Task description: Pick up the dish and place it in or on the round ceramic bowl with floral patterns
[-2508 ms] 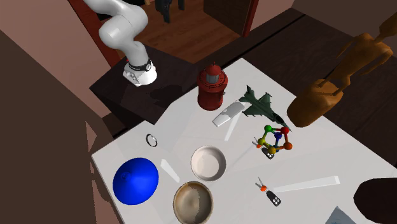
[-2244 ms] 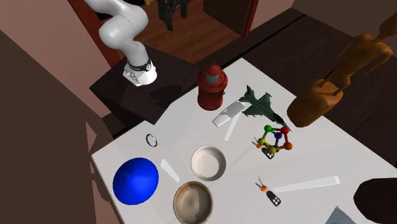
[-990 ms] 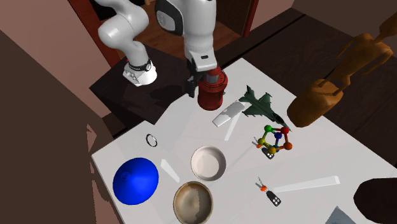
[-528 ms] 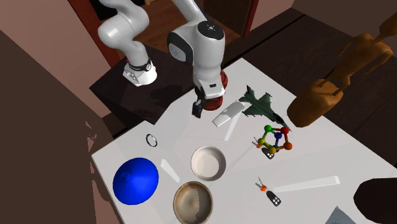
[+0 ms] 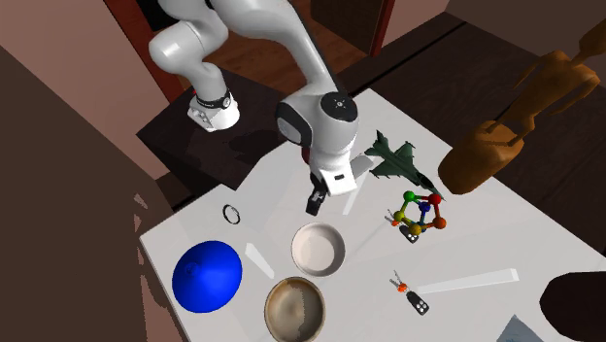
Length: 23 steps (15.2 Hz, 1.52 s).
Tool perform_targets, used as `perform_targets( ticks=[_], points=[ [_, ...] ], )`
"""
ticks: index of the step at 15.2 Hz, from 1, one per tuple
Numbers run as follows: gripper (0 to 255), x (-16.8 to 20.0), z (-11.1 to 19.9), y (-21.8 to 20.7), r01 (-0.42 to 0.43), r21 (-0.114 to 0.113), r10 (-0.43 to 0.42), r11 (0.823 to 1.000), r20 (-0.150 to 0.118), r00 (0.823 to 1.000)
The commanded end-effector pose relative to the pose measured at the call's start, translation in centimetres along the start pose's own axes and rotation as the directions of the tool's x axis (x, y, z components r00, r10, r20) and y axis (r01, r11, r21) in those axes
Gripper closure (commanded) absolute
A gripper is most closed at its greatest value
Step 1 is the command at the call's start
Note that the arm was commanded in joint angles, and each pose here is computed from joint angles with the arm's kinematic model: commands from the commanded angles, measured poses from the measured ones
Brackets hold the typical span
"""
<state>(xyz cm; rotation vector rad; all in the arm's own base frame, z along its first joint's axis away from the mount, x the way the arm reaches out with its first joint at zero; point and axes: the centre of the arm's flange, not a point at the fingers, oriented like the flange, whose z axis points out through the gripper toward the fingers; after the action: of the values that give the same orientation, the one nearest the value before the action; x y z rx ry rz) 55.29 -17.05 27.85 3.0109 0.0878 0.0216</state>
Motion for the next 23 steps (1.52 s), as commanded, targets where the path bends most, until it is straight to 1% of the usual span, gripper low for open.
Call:
perform_targets(
  ticks=[1, 4, 5, 12, 20, 21, 23],
  points=[
    [0, 1.3, 2.3, 1.1, 0.004, -0.007, -0.004, 1.0, -0.001, 1.0],
    [0, 3.4, 5.2, 2.5, 0.008, -0.016, -0.008, 1.0, -0.002, 1.0],
    [0, 3.7, 5.5, 2.7, 0.008, -0.017, -0.008, 1.0, -0.002, 1.0],
    [0, 3.7, 9.5, 2.7, 0.008, -0.017, -0.008, 1.0, -0.002, 1.0],
    [0, 3.7, 9.5, 2.7, 0.008, -0.017, -0.008, 1.0, -0.002, 1.0],
    [255, 3.7, 9.5, 2.7, 0.008, -0.017, -0.008, 1.0, -0.002, 1.0],
    [255, 3.7, 9.5, 2.7, 0.008, -0.017, -0.008, 1.0, -0.002, 1.0]
  ],
)
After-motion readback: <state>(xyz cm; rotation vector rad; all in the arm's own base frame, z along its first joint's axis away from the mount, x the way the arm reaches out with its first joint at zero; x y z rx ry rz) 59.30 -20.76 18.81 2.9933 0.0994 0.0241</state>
